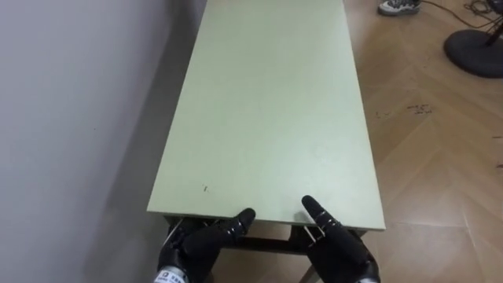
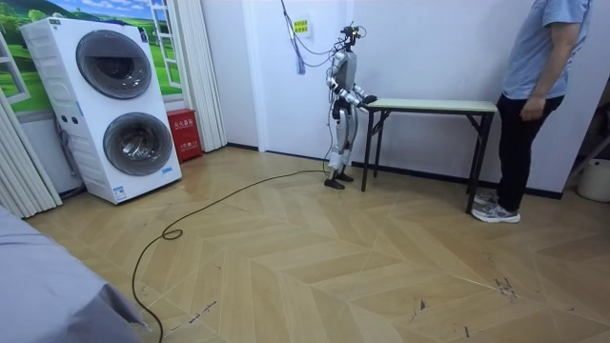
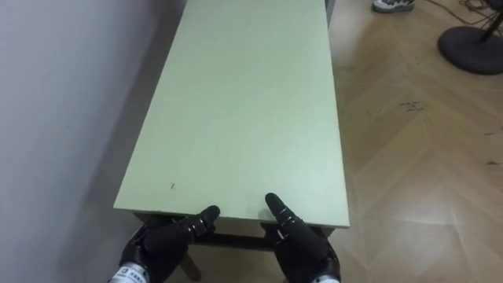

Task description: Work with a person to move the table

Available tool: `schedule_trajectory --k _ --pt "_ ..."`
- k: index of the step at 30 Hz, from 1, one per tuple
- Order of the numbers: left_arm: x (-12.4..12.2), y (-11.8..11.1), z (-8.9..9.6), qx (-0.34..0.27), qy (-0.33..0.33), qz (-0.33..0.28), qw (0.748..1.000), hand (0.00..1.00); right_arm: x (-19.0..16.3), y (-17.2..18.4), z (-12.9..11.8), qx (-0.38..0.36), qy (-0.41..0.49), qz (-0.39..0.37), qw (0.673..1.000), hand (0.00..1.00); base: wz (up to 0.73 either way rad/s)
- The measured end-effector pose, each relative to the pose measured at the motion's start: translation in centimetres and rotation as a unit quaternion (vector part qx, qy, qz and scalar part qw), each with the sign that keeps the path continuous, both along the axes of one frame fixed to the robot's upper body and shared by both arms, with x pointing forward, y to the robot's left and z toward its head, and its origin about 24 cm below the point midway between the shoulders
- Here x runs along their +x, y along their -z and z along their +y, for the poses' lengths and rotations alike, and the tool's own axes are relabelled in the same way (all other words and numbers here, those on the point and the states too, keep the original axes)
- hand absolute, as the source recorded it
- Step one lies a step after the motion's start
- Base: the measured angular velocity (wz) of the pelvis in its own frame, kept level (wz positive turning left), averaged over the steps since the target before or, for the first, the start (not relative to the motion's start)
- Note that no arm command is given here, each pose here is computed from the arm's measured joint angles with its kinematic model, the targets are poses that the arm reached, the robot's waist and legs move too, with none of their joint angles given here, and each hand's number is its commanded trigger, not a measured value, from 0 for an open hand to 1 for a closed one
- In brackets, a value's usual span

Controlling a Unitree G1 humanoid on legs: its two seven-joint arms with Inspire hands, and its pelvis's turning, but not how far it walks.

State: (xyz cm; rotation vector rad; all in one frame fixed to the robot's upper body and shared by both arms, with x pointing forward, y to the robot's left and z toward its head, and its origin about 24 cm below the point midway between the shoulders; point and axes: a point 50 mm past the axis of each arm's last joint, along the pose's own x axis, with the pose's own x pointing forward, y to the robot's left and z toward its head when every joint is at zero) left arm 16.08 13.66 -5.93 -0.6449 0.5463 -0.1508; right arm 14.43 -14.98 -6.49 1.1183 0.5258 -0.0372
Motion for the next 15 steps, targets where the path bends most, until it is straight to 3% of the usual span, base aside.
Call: schedule_trajectory --k 15 --pt "-0.7 1.1 0.0 0.032 0.035 0.013 0.999 0.00 -0.2 0.6 0.2 0.011 -0.015 -0.015 1.000 0.00 0.00"
